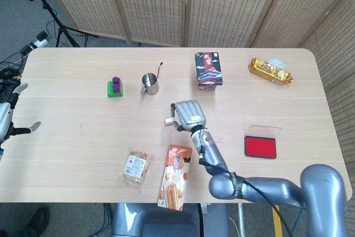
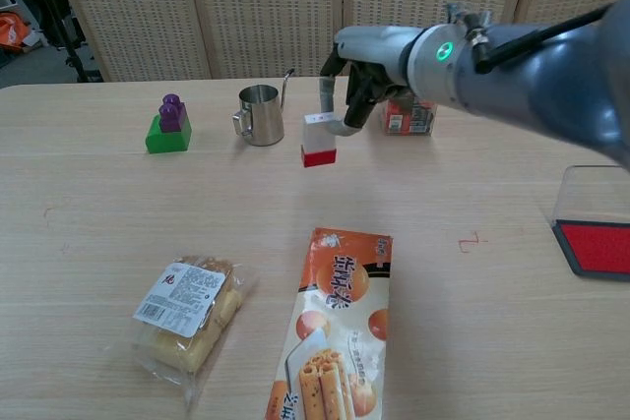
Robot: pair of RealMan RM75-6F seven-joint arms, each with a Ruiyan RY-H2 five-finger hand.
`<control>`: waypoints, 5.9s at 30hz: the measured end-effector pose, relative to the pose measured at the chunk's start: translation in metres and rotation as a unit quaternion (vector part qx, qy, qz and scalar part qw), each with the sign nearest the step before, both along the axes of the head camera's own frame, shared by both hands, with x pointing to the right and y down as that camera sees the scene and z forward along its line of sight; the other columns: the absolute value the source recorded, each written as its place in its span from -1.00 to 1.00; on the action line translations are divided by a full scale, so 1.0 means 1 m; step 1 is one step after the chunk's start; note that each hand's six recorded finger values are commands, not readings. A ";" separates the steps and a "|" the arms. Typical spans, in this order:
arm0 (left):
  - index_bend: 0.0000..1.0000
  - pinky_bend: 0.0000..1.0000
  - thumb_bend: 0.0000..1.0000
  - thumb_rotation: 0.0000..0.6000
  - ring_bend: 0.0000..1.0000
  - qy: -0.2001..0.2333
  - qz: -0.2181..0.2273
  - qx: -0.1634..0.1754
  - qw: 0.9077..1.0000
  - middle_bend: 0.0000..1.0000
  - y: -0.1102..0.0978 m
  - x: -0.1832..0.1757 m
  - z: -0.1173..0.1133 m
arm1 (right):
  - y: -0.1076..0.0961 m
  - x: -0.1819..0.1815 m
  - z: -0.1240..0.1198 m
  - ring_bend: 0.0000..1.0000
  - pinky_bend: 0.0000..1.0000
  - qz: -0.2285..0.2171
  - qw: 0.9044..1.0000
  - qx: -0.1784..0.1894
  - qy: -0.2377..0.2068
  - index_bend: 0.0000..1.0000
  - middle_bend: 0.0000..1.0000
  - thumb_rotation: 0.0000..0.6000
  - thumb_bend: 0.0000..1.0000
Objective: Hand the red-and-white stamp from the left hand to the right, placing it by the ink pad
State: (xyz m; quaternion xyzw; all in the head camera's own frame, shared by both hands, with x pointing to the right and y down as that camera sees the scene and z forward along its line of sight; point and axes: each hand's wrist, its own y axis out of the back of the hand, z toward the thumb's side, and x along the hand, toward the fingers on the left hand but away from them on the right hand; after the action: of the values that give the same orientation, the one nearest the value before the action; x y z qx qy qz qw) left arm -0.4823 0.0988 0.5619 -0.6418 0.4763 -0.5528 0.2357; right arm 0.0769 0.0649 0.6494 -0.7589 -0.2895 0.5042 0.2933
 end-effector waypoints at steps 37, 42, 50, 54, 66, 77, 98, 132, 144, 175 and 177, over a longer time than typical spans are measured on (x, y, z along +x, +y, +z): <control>-1.00 -1.00 -0.57 1.00 -1.00 -0.027 0.029 0.004 0.999 -1.00 0.014 0.019 0.001 | 0.090 0.310 0.006 0.93 1.00 0.125 0.990 -0.029 0.061 0.19 0.89 1.00 0.50; -1.00 -1.00 -0.57 1.00 -1.00 -0.029 0.029 0.003 0.999 -1.00 0.015 0.020 0.001 | 0.097 0.310 0.013 0.93 1.00 0.127 0.990 -0.038 0.050 0.19 0.89 1.00 0.50; -1.00 -1.00 -0.57 1.00 -1.00 -0.030 0.029 0.003 0.999 -1.00 0.015 0.019 0.001 | 0.100 0.310 0.024 0.93 1.00 0.120 0.990 -0.045 0.056 0.19 0.89 1.00 0.50; -1.00 -1.00 -0.57 1.00 -1.00 -0.030 0.030 0.001 0.999 -1.00 0.015 0.020 0.002 | 0.104 0.312 0.032 0.93 1.00 0.122 0.989 -0.054 0.059 0.19 0.89 1.00 0.50; -1.00 -1.00 -0.57 1.00 -1.00 -0.029 0.029 -0.001 0.999 -1.00 0.016 0.020 0.003 | 0.113 0.317 0.048 0.93 1.00 0.122 0.987 -0.074 0.069 0.19 0.89 1.00 0.50; -1.00 -1.00 -0.57 1.00 -1.00 -0.026 0.028 -0.001 0.999 -1.00 0.015 0.019 0.002 | 0.112 0.315 0.045 0.93 1.00 0.123 0.988 -0.069 0.063 0.19 0.89 1.00 0.50; -1.00 -1.00 -0.57 1.00 -1.00 -0.022 0.027 -0.003 0.999 -1.00 0.017 0.017 0.000 | 0.051 0.211 -0.027 0.93 1.00 0.083 0.995 0.024 -0.040 0.19 0.89 1.00 0.52; -1.00 -1.00 -0.57 1.00 -1.00 -0.022 0.033 -0.017 0.999 -1.00 0.018 0.018 0.004 | 0.079 0.167 0.060 0.93 1.00 0.047 0.998 -0.030 0.039 0.19 0.89 1.00 0.55; -1.00 -1.00 -0.57 1.00 -1.00 -0.023 0.034 -0.022 0.999 -1.00 0.018 0.018 0.004 | 0.084 0.166 0.061 0.93 1.00 0.037 0.998 -0.037 0.043 0.08 0.88 1.00 0.53; -1.00 -1.00 -0.57 1.00 -1.00 -0.022 0.036 -0.026 0.999 -1.00 0.019 0.018 0.003 | 0.096 0.165 0.058 0.93 1.00 0.025 0.998 -0.049 0.032 -0.12 0.88 1.00 0.52; -1.00 -1.00 -0.57 1.00 -1.00 -0.022 0.036 -0.026 0.999 -1.00 0.019 0.018 0.003 | 0.098 0.167 0.055 0.93 1.00 0.026 0.998 -0.048 0.028 -0.12 0.88 1.00 0.53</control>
State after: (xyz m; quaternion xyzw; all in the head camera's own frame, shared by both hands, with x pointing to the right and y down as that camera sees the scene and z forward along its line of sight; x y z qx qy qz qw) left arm -0.4647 0.1180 0.5651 -0.6524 0.4332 -0.5697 0.2492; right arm 0.2439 0.1625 0.7044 -0.7499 -0.2761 0.5462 0.2512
